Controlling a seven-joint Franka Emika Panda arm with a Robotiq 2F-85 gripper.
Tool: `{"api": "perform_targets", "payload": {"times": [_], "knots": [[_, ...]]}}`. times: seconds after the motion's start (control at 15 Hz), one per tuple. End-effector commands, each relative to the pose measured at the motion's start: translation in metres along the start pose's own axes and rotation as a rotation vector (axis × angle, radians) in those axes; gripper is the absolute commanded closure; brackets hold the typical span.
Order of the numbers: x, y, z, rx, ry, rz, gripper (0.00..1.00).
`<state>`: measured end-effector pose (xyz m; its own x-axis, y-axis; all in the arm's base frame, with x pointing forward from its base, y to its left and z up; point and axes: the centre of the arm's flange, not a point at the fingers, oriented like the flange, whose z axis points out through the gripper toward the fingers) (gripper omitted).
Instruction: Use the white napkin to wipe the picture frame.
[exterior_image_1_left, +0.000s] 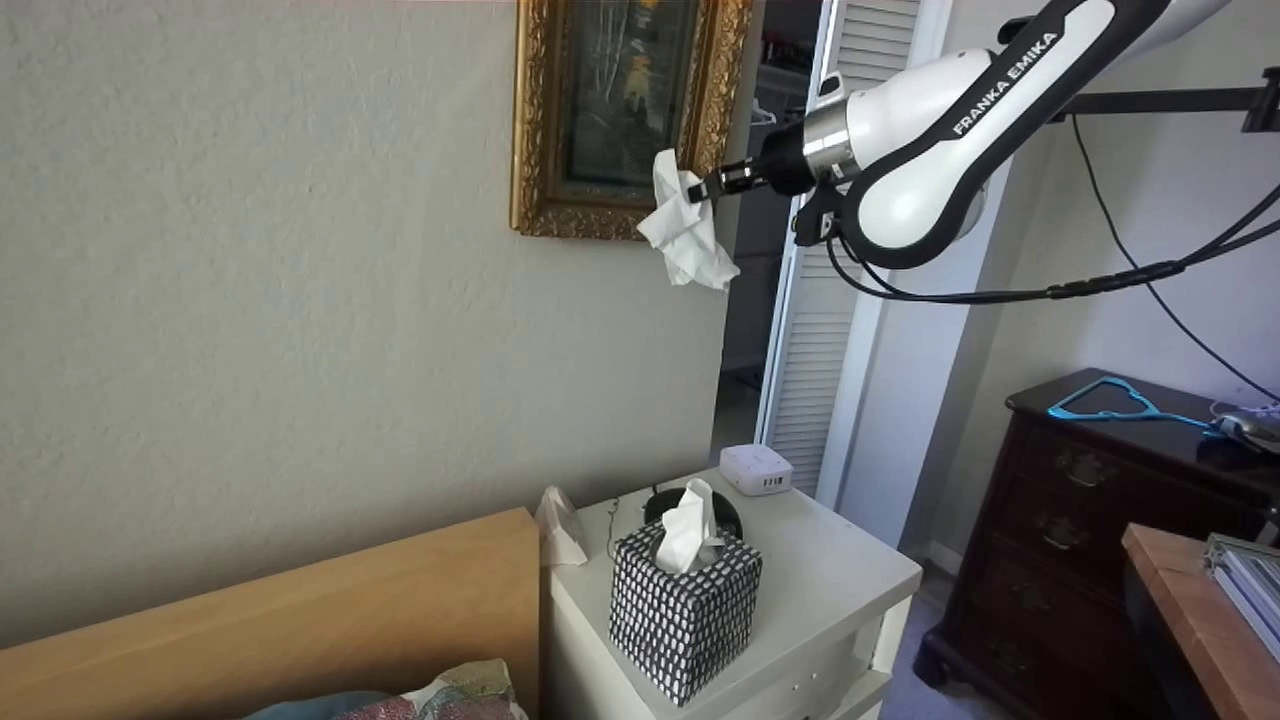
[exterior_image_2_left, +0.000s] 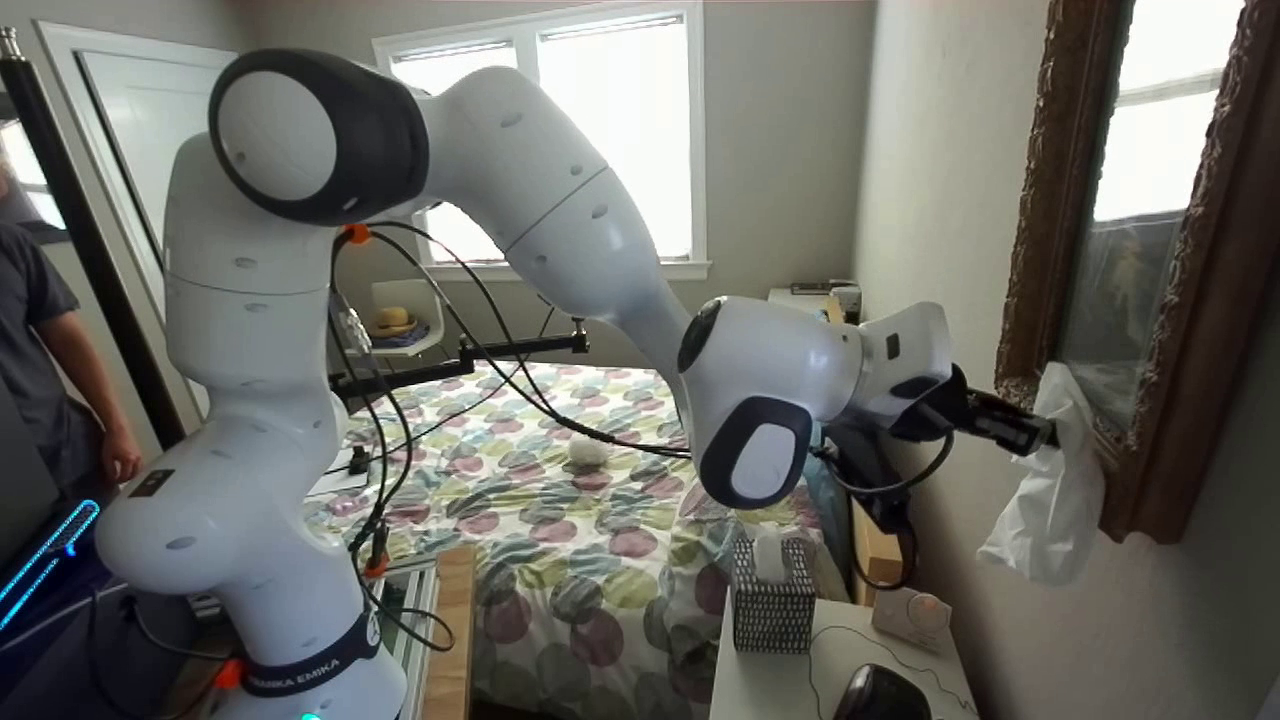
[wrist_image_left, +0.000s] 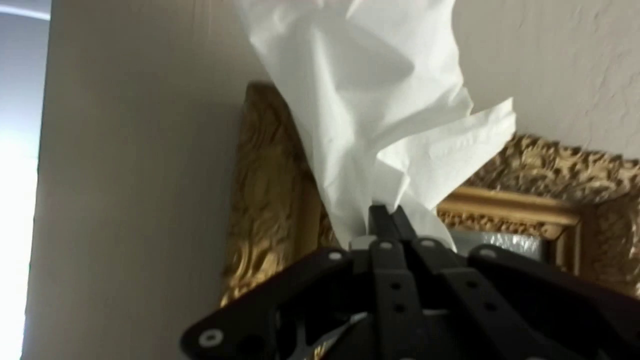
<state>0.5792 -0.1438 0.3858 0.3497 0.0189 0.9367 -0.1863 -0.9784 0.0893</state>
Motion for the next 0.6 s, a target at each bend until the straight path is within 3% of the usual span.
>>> {"api": "perform_targets", "payload": {"times": [0.0,0.53], "knots": [[-0.016,0.000,-0.004,0.057,-0.182,0.012,1.00],[-0.056,-0.014,-0.002,0.114,-0.656,-0.043,1.00]]}}
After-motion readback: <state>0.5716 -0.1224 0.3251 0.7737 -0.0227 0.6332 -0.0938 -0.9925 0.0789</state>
